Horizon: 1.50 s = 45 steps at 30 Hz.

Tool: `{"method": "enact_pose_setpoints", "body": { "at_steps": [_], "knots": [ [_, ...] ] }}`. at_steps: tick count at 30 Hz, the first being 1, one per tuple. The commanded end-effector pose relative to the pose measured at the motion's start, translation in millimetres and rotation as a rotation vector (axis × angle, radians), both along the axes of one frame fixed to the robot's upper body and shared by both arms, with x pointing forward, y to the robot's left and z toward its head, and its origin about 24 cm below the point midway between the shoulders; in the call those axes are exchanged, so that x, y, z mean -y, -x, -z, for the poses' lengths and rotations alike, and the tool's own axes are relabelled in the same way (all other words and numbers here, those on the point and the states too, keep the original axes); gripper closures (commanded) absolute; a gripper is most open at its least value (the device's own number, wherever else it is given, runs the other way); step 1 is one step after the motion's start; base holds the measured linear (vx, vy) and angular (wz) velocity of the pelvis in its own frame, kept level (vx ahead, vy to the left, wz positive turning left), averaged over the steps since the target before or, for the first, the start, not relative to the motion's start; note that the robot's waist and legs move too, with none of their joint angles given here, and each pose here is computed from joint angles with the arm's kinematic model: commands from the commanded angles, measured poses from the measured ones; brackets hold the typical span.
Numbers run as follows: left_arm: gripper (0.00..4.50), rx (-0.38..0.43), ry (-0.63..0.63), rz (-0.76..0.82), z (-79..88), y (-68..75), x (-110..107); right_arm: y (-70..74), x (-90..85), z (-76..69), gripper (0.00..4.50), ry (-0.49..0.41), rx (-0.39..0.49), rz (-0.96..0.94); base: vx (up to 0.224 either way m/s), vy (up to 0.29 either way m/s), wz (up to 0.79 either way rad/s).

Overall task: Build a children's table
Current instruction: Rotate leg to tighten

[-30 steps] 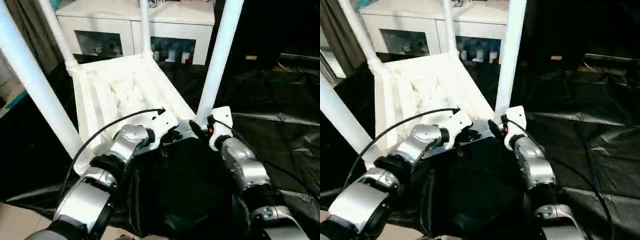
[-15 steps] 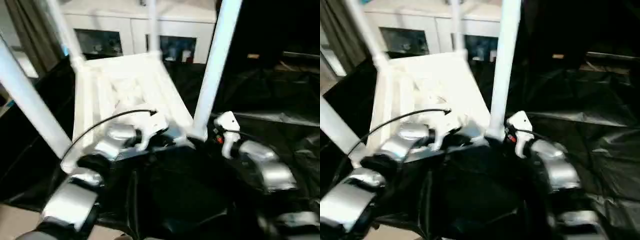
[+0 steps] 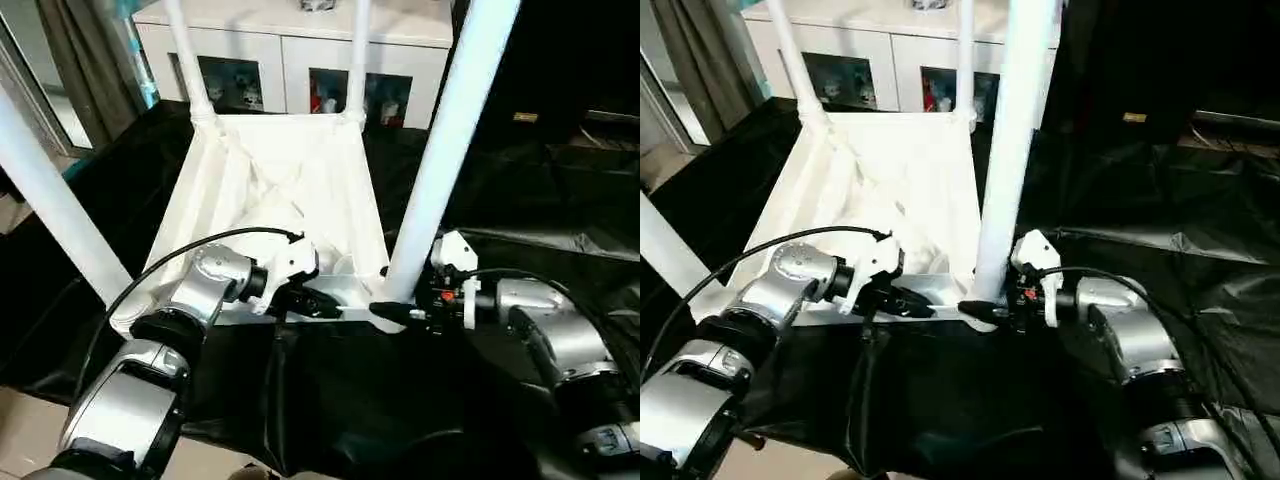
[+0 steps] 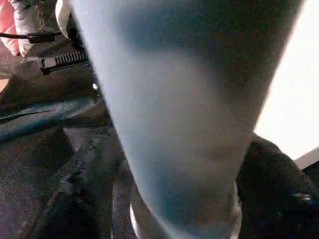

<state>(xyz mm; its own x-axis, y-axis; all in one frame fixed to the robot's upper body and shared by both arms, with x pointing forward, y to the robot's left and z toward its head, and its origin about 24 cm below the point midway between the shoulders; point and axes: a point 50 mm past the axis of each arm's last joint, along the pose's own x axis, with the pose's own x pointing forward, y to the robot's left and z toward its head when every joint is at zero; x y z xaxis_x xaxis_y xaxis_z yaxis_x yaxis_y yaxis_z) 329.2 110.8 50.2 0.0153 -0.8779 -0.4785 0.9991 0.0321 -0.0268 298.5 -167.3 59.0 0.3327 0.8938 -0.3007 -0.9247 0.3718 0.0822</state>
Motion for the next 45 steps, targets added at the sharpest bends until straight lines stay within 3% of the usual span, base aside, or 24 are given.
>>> {"method": "enact_pose_setpoints", "body": {
  "at_steps": [1, 10, 17, 22, 26, 27, 28, 29, 31, 35, 41, 43, 45],
  "knots": [
    [4.5, 0.045, 0.073, 0.022, -15.1, -3.9, 7.1, 2.3, -4.2, -1.8, 1.44, 0.001, -0.005, -0.047, 0.0, 0.0, 0.0],
    [4.5, 0.095, 0.088, -0.071, -13.9, -9.6, 13.7, 8.6, -7.5, 12.5, 2.14, -0.011, -0.04, 0.011, 0.0, 0.0, 0.0],
    [4.5, 0.141, 0.098, -0.285, -12.6, -22.3, 36.7, -8.1, -18.9, 38.6, 2.4, -0.008, -0.05, 0.43, 0.0, 0.0, 0.0],
    [4.5, 0.17, 0.096, -0.372, -10.5, -23.7, 64.3, -17.7, -42.7, 46.7, 2.43, -0.016, -0.078, 0.648, 0.0, 0.0, 0.0],
    [4.5, 0.193, 0.094, -0.396, -11.0, -22.1, 86.3, -18.0, -75.3, 43.8, 2.43, -0.016, -0.054, 0.554, 0.0, 0.0, 0.0],
    [4.5, 0.195, 0.095, -0.394, -11.2, -22.0, 87.1, -18.2, -76.3, 43.1, 2.09, -0.018, -0.049, 0.548, 0.0, 0.0, 0.0],
    [4.5, 0.201, 0.094, -0.387, -12.0, -21.7, 88.8, -19.7, -78.1, 40.7, 2.09, -0.036, -0.039, 0.539, 0.0, 0.0, 0.0],
    [4.5, 0.203, 0.094, -0.385, -12.2, -21.7, 88.8, -20.0, -78.1, 40.2, 1.76, -0.043, -0.041, 0.538, 0.0, 0.0, 0.0],
    [4.5, 0.212, 0.091, -0.378, -13.1, -22.1, 87.9, -21.5, -77.7, 37.2, 1.63, -0.083, -0.058, 0.534, 0.0, 0.0, 0.0],
    [4.5, 0.192, 0.099, -0.303, -13.1, -19.6, 78.3, -20.3, -66.8, 29.7, 1.28, -0.078, -0.03, 0.444, 0.0, 0.0, 0.0],
    [4.5, 0.146, 0.103, -0.135, -10.2, -10.5, 56.8, -9.1, -36.4, 18.6, 1.28, -0.072, -0.03, 0.219, 0.0, 0.0, 0.0],
    [4.5, 0.111, 0.092, -0.04, -9.0, -4.8, 41.8, -0.6, -18.2, 14.2, 1.28, -0.039, -0.054, 0.103, 0.0, 0.0, 0.0],
    [4.5, 0.104, 0.092, -0.024, -9.1, -3.8, 38.8, 1.0, -14.7, 13.6, 1.28, -0.031, -0.062, 0.082, 0.0, 0.0, 0.0]
  ]
}}
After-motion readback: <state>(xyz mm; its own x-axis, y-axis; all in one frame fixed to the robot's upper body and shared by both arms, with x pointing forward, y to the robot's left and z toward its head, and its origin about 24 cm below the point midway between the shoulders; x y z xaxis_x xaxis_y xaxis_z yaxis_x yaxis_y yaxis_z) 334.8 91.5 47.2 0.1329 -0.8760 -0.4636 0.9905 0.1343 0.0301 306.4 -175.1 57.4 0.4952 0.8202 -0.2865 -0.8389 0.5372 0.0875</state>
